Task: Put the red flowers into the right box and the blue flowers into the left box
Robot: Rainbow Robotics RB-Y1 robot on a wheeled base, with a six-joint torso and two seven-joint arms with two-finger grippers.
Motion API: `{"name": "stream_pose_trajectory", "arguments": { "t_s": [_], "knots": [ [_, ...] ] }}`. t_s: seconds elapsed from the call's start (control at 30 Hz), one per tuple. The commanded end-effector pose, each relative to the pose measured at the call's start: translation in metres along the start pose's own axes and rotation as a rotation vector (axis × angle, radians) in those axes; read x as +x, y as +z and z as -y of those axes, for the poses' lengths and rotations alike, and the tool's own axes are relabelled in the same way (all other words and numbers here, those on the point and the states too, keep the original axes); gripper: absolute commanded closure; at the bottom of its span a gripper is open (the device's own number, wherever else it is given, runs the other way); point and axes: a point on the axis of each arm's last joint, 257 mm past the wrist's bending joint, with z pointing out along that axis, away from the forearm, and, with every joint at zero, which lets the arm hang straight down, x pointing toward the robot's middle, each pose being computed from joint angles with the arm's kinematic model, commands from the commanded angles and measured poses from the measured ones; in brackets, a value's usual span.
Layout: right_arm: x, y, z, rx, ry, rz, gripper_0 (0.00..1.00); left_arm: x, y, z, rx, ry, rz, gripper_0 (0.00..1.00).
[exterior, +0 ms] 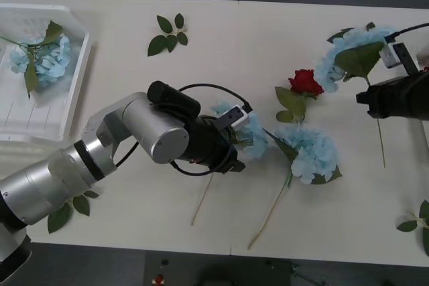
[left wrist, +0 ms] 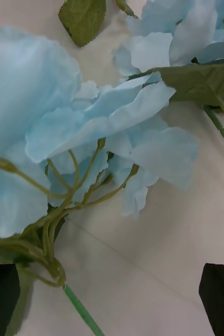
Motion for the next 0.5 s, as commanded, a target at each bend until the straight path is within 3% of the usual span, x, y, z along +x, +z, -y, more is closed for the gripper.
{"name": "stream_pose_trajectory", "arguments": {
  "t_s": [0.03, 0.43, 0.47, 0.5],
  "knots": [
    [-0.054, -0.006, -0.050, -0.198, 0.059, 0.185, 1.00, 0.000, 0.001, -0.006, -0.022, -0.022, -0.004, 0.00],
    [-0.145, -0.039, -0.154, -0.526, -0.046, 0.509, 1.00, 0.017, 0.016, -0.009, -0.035, -0.025, -0.039, 0.00],
    [-0.149, -0.041, -0.159, -0.546, -0.038, 0.533, 1.00, 0.016, 0.017, -0.007, -0.033, -0.023, -0.038, 0.16],
    [-0.156, -0.043, -0.166, -0.573, -0.014, 0.570, 1.00, 0.015, 0.018, -0.007, -0.034, -0.020, -0.037, 0.40]
  ]
}}
